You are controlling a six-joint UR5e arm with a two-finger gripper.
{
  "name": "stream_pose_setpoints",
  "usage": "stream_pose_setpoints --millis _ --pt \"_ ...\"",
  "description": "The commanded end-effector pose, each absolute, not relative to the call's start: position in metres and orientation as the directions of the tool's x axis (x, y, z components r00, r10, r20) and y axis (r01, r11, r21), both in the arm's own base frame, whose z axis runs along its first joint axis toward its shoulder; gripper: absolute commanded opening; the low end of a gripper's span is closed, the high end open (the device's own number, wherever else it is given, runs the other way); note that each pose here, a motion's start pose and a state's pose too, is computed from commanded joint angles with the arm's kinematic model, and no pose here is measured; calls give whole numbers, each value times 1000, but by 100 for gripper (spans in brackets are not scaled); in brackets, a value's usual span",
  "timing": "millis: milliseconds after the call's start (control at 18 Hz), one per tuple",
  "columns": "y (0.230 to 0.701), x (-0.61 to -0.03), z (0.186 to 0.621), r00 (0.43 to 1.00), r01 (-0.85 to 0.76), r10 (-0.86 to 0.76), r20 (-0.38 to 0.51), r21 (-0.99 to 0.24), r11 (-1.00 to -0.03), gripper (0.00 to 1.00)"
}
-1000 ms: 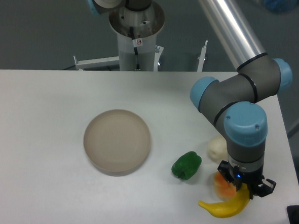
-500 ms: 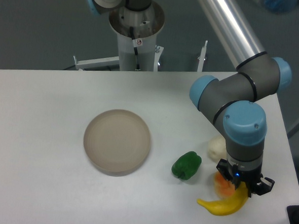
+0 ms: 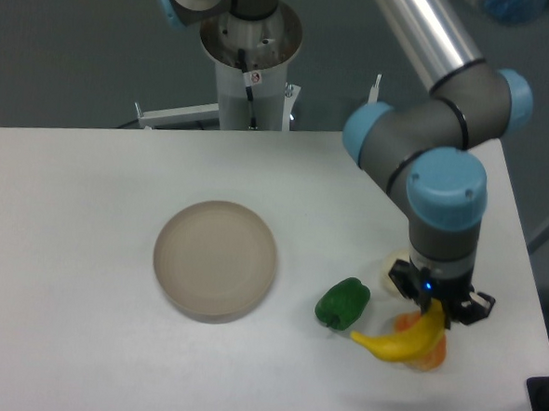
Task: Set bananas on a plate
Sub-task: 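Lift the banana and carry it over the beige plate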
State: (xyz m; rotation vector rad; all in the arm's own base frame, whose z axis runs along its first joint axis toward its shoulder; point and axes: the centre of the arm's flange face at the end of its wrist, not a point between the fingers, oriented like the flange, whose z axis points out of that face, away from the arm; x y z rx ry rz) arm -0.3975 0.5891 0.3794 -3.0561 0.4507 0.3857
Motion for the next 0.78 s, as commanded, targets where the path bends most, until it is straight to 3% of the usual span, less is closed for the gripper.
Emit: stream_pose_setpoints --millis 389,778 --pt "555 -334 376 977 -163 -152 -148 -64 -985 35" --pt "560 -257 345 997 -16 -12 -77 -42 -999 35"
